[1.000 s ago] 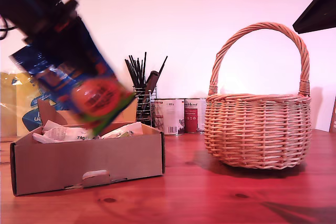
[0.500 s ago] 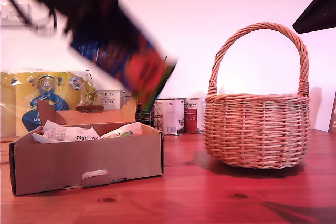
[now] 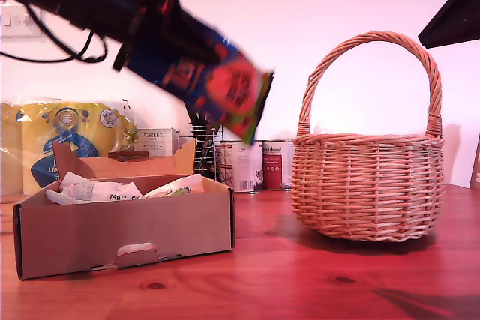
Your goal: Move the bags of Easter eggs from the cardboard box on the left into the woven basket on the right side.
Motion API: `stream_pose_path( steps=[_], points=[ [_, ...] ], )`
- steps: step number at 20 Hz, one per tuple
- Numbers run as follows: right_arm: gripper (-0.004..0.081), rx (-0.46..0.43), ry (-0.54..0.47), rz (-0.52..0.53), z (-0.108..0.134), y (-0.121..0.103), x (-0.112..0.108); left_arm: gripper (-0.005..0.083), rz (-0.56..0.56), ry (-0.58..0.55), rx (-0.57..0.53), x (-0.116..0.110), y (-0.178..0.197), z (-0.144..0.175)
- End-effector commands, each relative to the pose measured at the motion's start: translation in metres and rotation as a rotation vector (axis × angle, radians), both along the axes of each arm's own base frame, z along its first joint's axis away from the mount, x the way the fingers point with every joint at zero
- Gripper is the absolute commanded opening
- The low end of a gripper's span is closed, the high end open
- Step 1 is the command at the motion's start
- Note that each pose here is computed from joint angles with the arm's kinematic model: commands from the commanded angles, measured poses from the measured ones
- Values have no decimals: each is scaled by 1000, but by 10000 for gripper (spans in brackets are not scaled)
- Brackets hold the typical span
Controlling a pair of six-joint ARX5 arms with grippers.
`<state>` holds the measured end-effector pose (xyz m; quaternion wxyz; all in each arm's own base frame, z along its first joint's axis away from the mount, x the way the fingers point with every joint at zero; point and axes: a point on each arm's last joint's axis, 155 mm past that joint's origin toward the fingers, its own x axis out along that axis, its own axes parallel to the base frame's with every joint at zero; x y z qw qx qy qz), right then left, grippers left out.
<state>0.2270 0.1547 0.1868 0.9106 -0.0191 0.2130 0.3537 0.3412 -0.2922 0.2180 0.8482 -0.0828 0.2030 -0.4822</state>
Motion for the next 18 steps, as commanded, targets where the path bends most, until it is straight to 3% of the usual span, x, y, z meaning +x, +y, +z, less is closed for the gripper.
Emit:
stream_pose_path(
  steps=[1, 5, 9, 12, 18],
  points=[
    [-13, 12, -27, 9, 11, 2, 0, -24, -27, -32, -42, -7, -9, 16],
    [-13, 12, -28, 10, 11, 2, 0, -24, -64, -104, -85, -19, -33, 37],
    [-13, 12, -17, 9, 12, 1, -4, -24, -101, -123, -94, -23, -60, 36],
    [-13, 3, 8, 9, 17, -2, -11, -24, -120, -168, -88, -16, -87, 33],
    [-13, 5, -7, 10, 37, -5, -21, -24, -147, -367, 70, 14, -142, 17]
  ],
)
